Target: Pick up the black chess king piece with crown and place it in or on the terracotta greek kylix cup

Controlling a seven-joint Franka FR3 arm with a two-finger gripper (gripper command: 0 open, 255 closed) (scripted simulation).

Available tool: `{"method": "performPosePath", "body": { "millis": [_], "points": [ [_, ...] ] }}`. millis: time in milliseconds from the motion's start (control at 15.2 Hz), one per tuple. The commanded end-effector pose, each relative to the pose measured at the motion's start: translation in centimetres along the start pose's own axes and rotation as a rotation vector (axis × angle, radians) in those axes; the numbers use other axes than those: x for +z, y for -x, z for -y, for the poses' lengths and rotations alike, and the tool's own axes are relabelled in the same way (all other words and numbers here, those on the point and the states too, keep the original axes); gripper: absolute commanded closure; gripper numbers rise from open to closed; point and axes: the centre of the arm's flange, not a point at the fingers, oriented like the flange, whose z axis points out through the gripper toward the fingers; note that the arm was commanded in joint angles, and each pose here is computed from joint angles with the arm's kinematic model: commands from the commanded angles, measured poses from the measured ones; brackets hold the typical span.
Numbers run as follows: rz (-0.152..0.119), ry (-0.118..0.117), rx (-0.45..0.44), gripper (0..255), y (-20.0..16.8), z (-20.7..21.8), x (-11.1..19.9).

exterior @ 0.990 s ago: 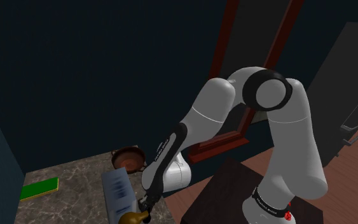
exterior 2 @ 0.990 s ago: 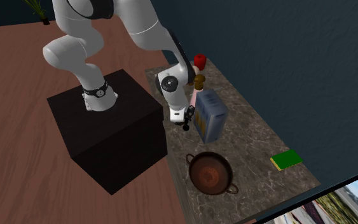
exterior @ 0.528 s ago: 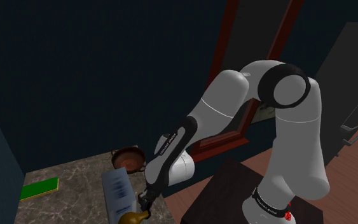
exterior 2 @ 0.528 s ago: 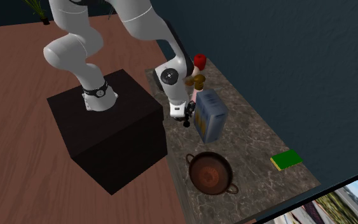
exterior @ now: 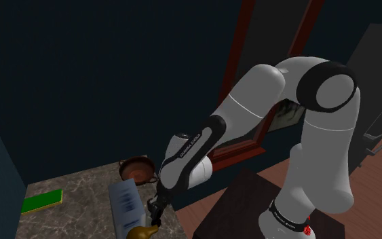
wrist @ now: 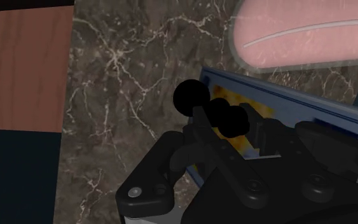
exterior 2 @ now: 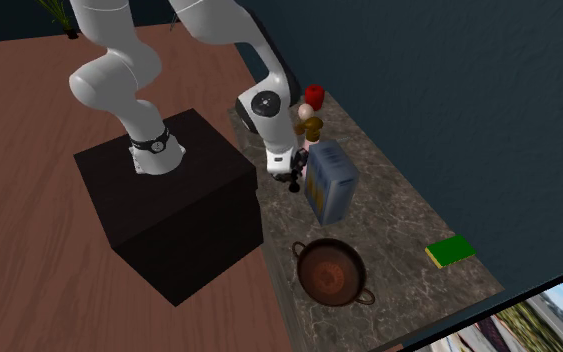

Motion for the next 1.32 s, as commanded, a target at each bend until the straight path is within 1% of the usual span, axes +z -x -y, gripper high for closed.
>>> {"method": "performPosePath", "body": {
  "millis": [0, 924, 990, 1254],
  "points": [
    [0.0, 0.0, 0.0, 255, 0.1, 0.2, -1.0],
    [0.0, 0.0, 0.0, 255, 0.3, 2.6, -8.0],
    [0.0, 0.0, 0.0, 255, 0.3, 2.6, -8.1],
    [0.0, 0.0, 0.0, 255, -4.6, 1.2, -9.1]
  ]
}}
